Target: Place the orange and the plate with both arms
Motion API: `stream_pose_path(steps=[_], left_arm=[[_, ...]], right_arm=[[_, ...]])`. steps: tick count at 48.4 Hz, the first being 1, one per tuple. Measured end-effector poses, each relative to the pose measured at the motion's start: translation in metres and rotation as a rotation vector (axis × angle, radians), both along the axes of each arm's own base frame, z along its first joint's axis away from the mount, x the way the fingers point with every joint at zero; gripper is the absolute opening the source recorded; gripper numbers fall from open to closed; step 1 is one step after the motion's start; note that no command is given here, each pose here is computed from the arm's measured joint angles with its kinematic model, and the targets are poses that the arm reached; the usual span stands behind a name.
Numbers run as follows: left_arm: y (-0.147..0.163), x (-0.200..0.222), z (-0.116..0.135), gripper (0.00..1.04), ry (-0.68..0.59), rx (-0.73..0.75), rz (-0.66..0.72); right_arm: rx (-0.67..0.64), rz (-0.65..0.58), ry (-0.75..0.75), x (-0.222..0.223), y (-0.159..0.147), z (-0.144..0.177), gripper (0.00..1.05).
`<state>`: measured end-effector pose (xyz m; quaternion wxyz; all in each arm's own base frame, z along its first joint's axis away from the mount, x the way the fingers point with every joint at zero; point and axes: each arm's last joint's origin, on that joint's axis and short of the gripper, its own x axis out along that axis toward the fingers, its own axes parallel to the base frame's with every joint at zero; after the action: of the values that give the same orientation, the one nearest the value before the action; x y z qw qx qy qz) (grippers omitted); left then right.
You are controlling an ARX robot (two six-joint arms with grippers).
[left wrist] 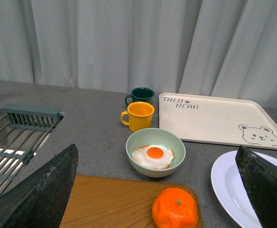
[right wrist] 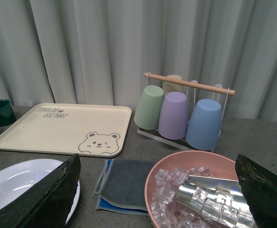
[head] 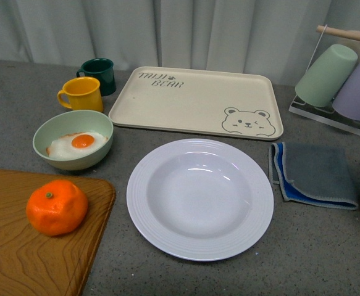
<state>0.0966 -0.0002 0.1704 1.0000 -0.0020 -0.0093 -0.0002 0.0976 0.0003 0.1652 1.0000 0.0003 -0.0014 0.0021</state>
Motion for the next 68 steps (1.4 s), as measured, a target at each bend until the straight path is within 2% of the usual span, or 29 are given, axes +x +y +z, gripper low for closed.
stream_pose_path(steps=[68], left_arm=[[0.0, 0.0, 0.0, 0.98, 0.0, 0.0, 0.0]], right_arm=[[0.0, 0.0, 0.0, 0.0, 0.0, 0.0, 0.95]])
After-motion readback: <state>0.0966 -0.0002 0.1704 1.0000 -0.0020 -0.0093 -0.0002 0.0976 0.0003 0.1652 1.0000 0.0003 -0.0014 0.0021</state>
